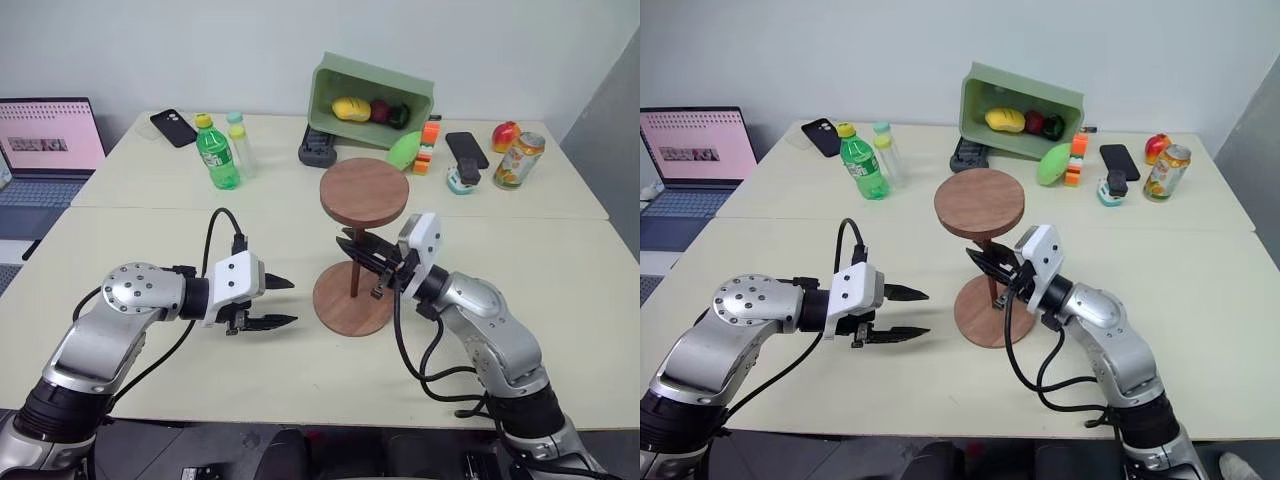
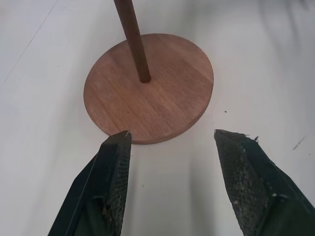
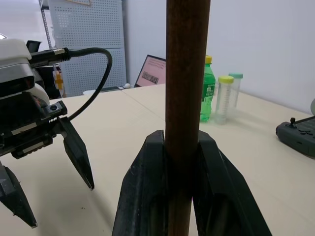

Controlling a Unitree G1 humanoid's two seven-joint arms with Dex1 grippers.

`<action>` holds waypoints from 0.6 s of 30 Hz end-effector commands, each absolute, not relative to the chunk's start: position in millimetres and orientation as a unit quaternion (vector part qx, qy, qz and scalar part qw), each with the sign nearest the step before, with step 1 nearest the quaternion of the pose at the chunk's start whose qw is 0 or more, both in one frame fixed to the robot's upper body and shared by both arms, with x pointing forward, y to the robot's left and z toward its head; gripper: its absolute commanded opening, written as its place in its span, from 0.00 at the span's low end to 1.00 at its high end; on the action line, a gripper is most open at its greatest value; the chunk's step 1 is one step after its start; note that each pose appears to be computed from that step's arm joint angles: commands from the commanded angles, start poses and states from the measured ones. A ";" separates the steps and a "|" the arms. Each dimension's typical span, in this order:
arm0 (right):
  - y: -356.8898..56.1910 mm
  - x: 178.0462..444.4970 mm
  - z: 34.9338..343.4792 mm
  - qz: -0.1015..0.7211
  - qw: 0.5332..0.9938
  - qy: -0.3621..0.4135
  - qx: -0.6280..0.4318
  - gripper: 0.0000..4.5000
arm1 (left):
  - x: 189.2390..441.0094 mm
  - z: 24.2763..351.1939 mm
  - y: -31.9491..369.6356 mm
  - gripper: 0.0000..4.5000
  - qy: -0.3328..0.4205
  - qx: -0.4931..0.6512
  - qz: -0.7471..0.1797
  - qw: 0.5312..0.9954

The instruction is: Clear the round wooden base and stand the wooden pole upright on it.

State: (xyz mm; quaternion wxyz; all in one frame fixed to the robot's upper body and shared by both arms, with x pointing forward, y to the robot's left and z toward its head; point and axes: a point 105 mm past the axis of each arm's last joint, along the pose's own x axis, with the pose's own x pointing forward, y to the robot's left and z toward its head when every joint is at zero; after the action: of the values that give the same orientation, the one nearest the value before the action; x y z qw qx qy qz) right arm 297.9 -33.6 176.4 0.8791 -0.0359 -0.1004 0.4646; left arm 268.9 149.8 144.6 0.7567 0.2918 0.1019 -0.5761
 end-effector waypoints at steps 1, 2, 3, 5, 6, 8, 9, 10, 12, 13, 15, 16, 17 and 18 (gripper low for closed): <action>-49.2 312.0 125.7 0.427 0.903 0.009 -0.050 0.06 | 270.0 159.4 148.0 0.62 0.077 0.302 -0.570 0.761; -52.3 313.0 122.9 0.422 0.905 0.015 -0.050 0.06 | 270.4 160.0 148.1 0.62 0.076 0.300 -0.568 0.762; -55.6 314.1 120.1 0.417 0.908 0.021 -0.049 0.06 | 270.9 160.3 148.1 0.62 0.076 0.298 -0.567 0.764; -61.2 315.4 115.7 0.408 0.911 0.029 -0.050 0.06 | 271.2 160.4 148.1 0.62 0.076 0.296 -0.566 0.766; -62.8 315.7 114.7 0.406 0.912 0.030 -0.051 0.06 | 271.3 160.3 147.9 0.62 0.077 0.295 -0.566 0.766; -64.2 313.8 113.8 0.408 0.911 0.030 -0.054 0.06 | 271.1 160.0 147.6 0.62 0.078 0.293 -0.565 0.767; -64.1 312.2 114.2 0.410 0.910 0.030 -0.054 0.06 | 271.0 159.9 147.5 0.62 0.078 0.293 -0.565 0.767; -64.0 311.1 114.5 0.411 0.910 0.030 -0.053 0.06 | 270.9 160.0 147.5 0.62 0.078 0.293 -0.565 0.767; -60.1 306.6 115.8 0.422 0.905 0.028 -0.058 0.06 | 271.5 159.8 147.9 0.62 0.079 0.293 -0.565 0.767; -56.5 303.3 116.8 0.428 0.901 0.029 -0.057 0.06 | 271.7 159.8 147.7 0.62 0.078 0.293 -0.565 0.767; -51.9 299.8 117.8 0.435 0.898 0.032 -0.054 0.06 | 271.8 160.0 147.2 0.62 0.078 0.293 -0.565 0.767; -51.3 301.0 118.8 0.430 0.901 0.032 -0.052 0.06 | 271.6 160.1 146.6 0.62 0.077 0.293 -0.566 0.767; -50.3 302.7 120.5 0.426 0.903 0.031 -0.049 0.06 | 271.8 160.3 146.1 0.62 0.077 0.292 -0.567 0.767; -49.4 303.6 121.6 0.425 0.904 0.033 -0.040 0.06 | 271.8 160.4 145.9 0.62 0.076 0.292 -0.567 0.766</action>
State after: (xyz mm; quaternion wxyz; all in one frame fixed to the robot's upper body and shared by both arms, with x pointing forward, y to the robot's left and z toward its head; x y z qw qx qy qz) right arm 295.6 -38.6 172.7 0.8874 -0.0429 -0.0854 0.4510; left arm 272.1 150.7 145.3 0.7658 0.2862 0.1080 -0.5656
